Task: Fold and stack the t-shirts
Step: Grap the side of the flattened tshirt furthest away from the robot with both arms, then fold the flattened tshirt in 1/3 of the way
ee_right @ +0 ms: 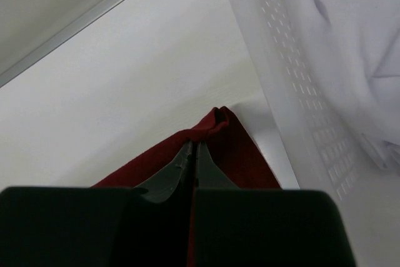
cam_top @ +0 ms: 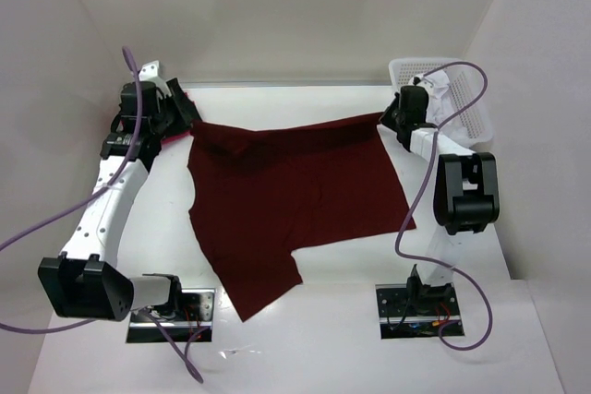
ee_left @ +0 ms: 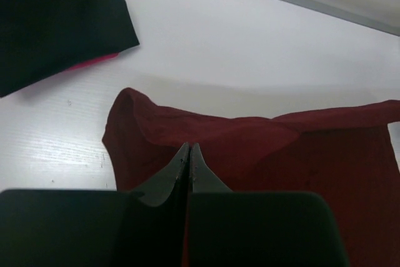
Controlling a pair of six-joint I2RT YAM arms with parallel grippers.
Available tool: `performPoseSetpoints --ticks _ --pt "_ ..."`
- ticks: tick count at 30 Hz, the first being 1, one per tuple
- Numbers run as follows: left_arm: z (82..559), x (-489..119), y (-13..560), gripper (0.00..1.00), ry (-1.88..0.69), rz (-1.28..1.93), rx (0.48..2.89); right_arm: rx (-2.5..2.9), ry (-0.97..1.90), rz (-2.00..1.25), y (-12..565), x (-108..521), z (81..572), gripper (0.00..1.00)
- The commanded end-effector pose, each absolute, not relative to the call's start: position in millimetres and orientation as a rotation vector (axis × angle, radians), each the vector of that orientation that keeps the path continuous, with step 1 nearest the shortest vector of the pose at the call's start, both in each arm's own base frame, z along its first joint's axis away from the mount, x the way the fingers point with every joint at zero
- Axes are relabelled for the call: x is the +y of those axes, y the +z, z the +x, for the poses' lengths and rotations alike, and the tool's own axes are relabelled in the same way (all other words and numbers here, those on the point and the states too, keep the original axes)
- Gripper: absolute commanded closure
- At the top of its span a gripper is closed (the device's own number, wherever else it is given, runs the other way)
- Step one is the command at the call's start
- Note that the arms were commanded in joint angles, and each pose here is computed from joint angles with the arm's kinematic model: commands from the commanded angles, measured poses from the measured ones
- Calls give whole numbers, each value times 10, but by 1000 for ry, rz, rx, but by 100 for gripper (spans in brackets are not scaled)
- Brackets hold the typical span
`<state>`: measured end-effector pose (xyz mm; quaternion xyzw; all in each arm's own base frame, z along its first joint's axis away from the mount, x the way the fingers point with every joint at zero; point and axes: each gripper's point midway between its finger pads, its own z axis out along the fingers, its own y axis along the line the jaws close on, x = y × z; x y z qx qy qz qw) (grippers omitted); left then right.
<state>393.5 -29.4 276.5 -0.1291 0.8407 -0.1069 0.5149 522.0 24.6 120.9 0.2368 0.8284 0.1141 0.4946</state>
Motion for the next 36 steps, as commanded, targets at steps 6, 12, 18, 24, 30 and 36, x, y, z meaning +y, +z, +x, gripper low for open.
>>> performPoseSetpoints --ticks 6,12,18,24,30,36 --pt "3665 -318 2677 100 -281 -309 2055 1943 268 593 1450 151 5126 100" --pt "3528 -396 2495 100 -328 -300 2101 1978 259 602 1288 150 5039 100" --pt "3437 -427 2407 100 -350 -302 2116 2004 247 624 1150 135 4960 100" --pt "3339 -543 2172 100 -361 -291 2195 2032 217 642 1037 103 4951 100" --pt "3288 -590 1989 100 -350 -286 2256 2034 217 642 1024 103 4966 100" --pt "3271 -620 1851 100 -347 -284 2303 2066 206 649 965 103 4991 100"
